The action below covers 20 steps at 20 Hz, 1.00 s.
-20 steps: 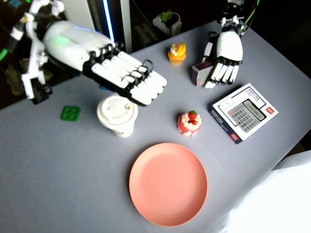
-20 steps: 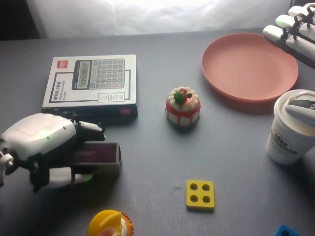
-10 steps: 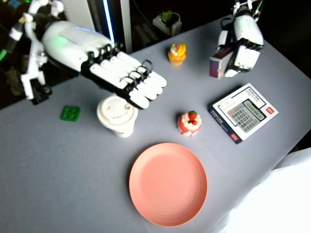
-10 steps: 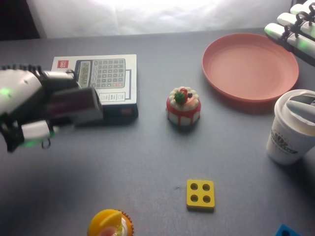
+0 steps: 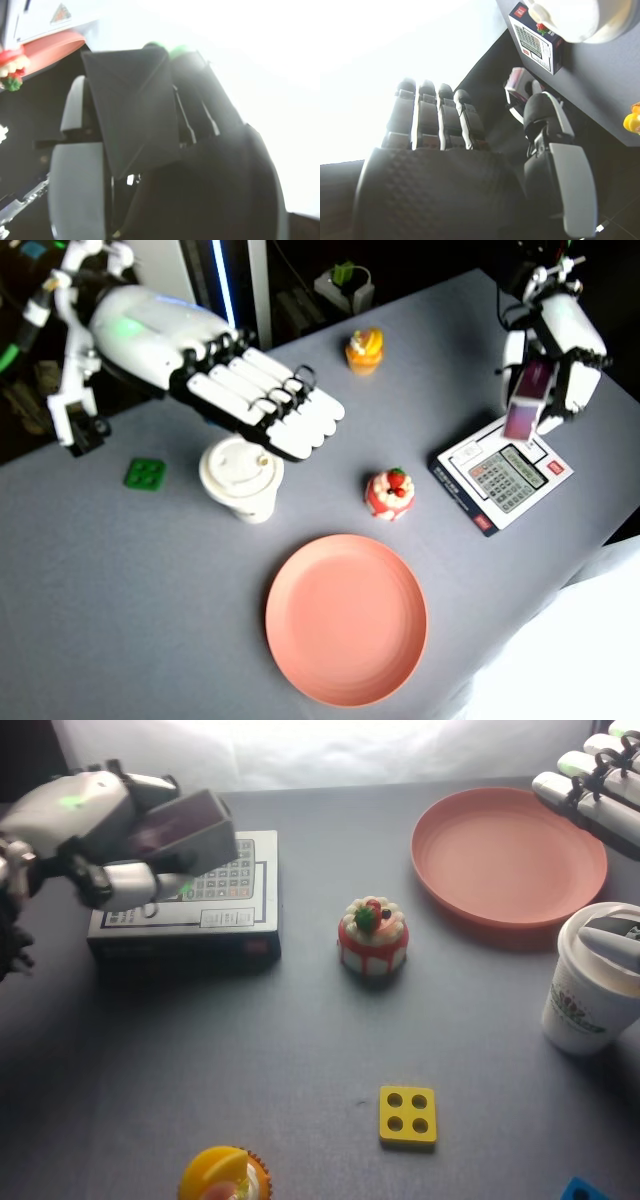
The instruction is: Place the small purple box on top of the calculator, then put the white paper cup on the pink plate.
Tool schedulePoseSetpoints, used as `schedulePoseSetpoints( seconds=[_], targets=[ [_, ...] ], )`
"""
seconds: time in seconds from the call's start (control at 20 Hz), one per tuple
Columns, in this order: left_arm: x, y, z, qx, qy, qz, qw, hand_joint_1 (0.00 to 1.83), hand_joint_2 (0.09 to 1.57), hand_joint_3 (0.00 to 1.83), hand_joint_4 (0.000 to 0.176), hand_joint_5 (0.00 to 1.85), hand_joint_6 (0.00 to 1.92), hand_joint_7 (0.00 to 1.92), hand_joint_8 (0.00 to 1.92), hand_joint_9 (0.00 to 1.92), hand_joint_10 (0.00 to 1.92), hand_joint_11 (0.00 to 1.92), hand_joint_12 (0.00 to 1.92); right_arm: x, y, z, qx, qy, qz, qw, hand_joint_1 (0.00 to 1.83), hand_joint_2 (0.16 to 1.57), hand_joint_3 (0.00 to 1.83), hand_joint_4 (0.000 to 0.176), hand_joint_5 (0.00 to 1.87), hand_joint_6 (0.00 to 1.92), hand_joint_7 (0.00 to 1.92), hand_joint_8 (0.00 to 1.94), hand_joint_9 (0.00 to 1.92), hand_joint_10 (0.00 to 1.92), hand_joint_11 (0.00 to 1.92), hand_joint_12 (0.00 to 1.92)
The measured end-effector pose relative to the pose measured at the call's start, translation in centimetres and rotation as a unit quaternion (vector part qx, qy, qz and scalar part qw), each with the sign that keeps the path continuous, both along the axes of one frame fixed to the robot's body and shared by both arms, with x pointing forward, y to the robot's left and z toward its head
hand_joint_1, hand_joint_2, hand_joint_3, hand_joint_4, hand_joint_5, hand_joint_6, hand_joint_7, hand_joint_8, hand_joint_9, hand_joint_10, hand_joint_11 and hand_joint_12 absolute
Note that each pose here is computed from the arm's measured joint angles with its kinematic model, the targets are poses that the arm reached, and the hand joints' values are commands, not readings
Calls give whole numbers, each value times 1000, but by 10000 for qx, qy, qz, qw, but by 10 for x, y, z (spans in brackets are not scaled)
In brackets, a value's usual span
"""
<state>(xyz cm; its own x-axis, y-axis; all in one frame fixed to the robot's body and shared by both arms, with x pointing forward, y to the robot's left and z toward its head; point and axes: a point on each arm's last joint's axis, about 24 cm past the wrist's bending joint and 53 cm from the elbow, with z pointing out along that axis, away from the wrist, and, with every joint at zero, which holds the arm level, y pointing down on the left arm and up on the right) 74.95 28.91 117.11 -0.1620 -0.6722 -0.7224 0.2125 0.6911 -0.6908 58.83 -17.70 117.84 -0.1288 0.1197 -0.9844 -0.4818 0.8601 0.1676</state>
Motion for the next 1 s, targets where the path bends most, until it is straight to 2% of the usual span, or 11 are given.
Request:
schedulePoseSetpoints(
  seconds=[0.05,0.1,0.4,0.45,0.5,0.55,0.6,0.65,0.85,0.9,1.0],
  targets=[
    [10,0,-8,-17,140,73,9999,1216,1231,5,0,721,1143,816,1489,915,1628,975,1921,0,1,0,15,-8,16,10000,299,1321,3,0,0,0,0,0,0,0,0,0],
    [14,0,-11,-43,218,114,9997,1196,1243,2,0,722,1188,777,1527,725,1527,737,1898,0,3,-1,20,-8,33,10000,268,1312,0,0,0,0,0,0,0,0,0,0],
    [25,-6,-38,38,667,159,9976,1161,1303,2,0,513,1475,765,1519,569,1429,452,1884,1,2,-1,40,13,20,10000,274,1295,0,0,0,0,0,0,0,0,0,0],
    [25,-7,-38,57,667,153,9976,1101,1216,0,0,294,681,362,712,219,852,90,1499,0,2,-1,53,19,27,10000,271,1294,0,0,0,0,0,0,0,0,0,0],
    [25,-7,-39,77,672,153,9976,1045,1150,0,0,282,317,309,291,142,525,17,1082,1,2,-2,53,22,21,10000,272,1293,0,0,0,0,0,0,0,0,0,0],
    [25,-7,-39,122,662,154,9976,1046,1131,0,0,326,135,341,107,185,315,3,951,0,1,-2,49,30,17,10000,272,1293,0,0,0,0,0,0,0,0,0,0],
    [25,-6,-38,100,654,163,9977,946,1110,0,50,235,39,149,21,39,99,0,598,0,1,-3,48,44,19,10000,284,1295,0,0,0,0,0,0,0,0,0,0],
    [22,-7,-36,120,646,139,9977,889,1087,0,81,162,9,29,3,7,19,0,190,0,2,-4,49,66,23,10000,291,1300,0,0,0,0,0,0,0,0,0,0],
    [11,-16,-21,154,420,-37,9990,843,1050,0,80,66,1,0,0,0,0,0,0,0,1,-3,190,133,8,9997,332,1292,0,0,0,0,0,0,0,0,0,0],
    [5,-20,-11,169,284,-132,9994,835,1036,0,106,47,0,0,0,0,0,0,0,0,0,-2,240,158,2,9996,346,1277,0,0,0,0,0,0,0,0,0,0],
    [-6,-24,8,200,-31,-276,9994,834,1032,0,112,42,0,0,0,0,0,0,0,0,-6,-1,274,184,-36,9994,350,1273,0,0,0,0,0,0,0,0,0,0]
  ],
)
